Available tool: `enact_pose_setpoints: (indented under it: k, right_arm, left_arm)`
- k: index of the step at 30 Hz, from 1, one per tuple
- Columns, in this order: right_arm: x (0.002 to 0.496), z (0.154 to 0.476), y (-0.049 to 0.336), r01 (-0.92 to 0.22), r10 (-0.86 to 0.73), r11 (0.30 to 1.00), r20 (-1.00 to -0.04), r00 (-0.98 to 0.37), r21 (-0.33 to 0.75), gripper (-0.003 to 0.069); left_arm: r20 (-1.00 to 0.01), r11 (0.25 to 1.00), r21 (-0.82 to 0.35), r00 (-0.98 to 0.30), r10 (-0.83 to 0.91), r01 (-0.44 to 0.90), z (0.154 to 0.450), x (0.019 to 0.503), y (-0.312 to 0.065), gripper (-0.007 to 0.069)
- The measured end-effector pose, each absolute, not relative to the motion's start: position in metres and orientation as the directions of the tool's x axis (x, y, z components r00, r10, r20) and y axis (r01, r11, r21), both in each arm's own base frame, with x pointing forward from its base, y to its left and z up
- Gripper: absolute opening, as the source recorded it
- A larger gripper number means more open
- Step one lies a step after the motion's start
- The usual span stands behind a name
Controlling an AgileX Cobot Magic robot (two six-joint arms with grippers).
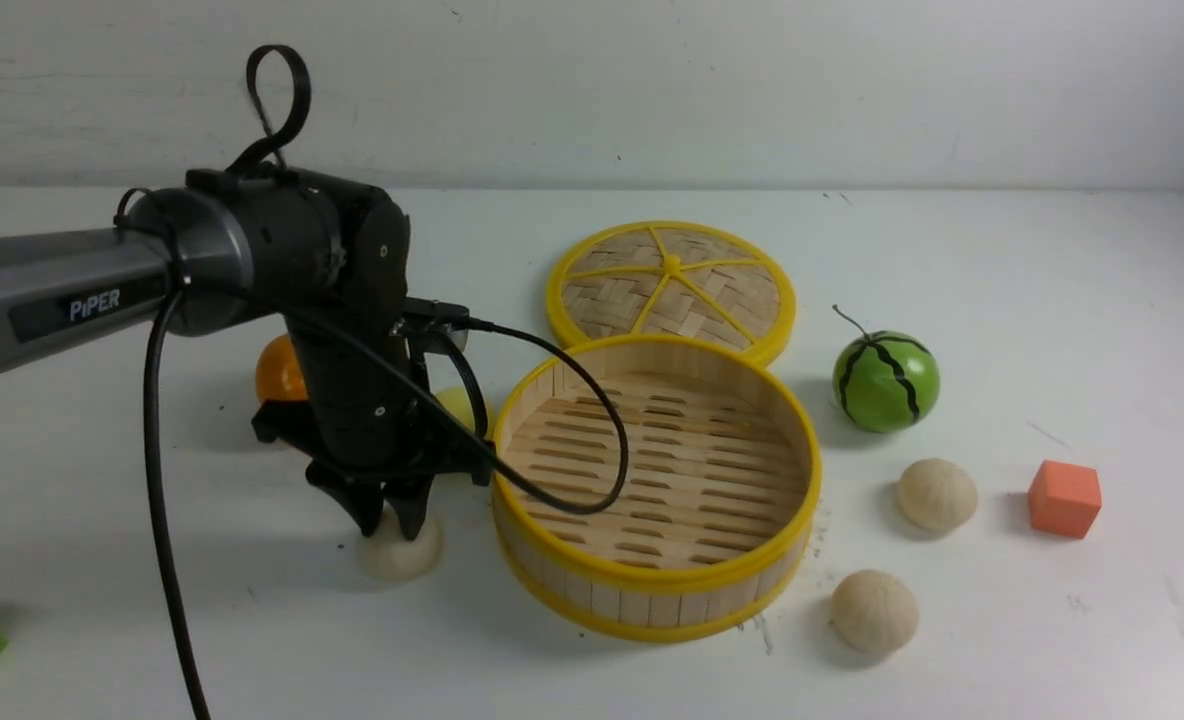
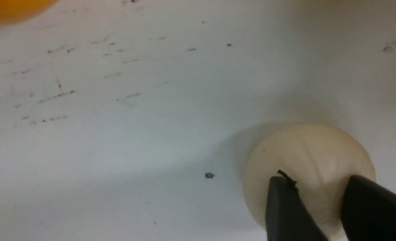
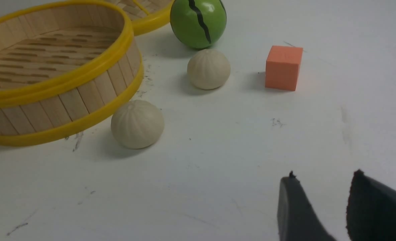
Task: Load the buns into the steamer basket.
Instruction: Use the left arm to grab a steamed stuffed bun, then use the left arm to put the steamed stuffed bun into the steamer
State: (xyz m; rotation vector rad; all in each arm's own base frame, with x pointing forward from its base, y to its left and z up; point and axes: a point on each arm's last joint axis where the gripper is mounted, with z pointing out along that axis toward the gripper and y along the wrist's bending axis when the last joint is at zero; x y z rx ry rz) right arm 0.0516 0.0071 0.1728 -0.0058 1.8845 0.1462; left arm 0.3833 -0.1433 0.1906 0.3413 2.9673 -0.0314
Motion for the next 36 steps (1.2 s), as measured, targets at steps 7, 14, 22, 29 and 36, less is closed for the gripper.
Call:
enact_pose_setpoints:
  k: [7,14,22,29,36]
  right_arm:
    - [0.052,0.173,0.007,-0.077,0.069,0.992,-0.947,-0.314,0.098,0.0239]
    - [0.052,0.173,0.007,-0.077,0.069,0.992,-0.947,-0.314,0.098,0.0239]
    - [0.052,0.173,0.007,-0.077,0.069,0.992,-0.947,-0.314,0.098,0.0239]
    - [0.052,0.173,0.007,-0.077,0.069,0.992,-0.947,-0.314,0.098,0.0239]
    - [0.052,0.173,0.007,-0.077,0.069,0.992,-0.947,-0.314,0.098,0.0239]
  left_arm:
    - [-0.155,0.974,-0.001,-0.962,0.224,0.226,0.191,0.383,-0.143,0.0077]
    - [-0.145,0.974,0.000,-0.964,0.222,0.225,0.198,0.382,-0.143,-0.0013]
    - [-0.328,0.951,-0.046,-0.904,0.274,0.305,0.284,0.368,-0.175,-0.0013]
    - [-0.453,0.910,-0.095,-0.831,0.322,0.404,0.305,0.395,-0.235,-0.0013]
    - [-0.386,0.915,-0.040,-0.851,0.356,0.400,0.237,0.443,-0.259,-0.0008]
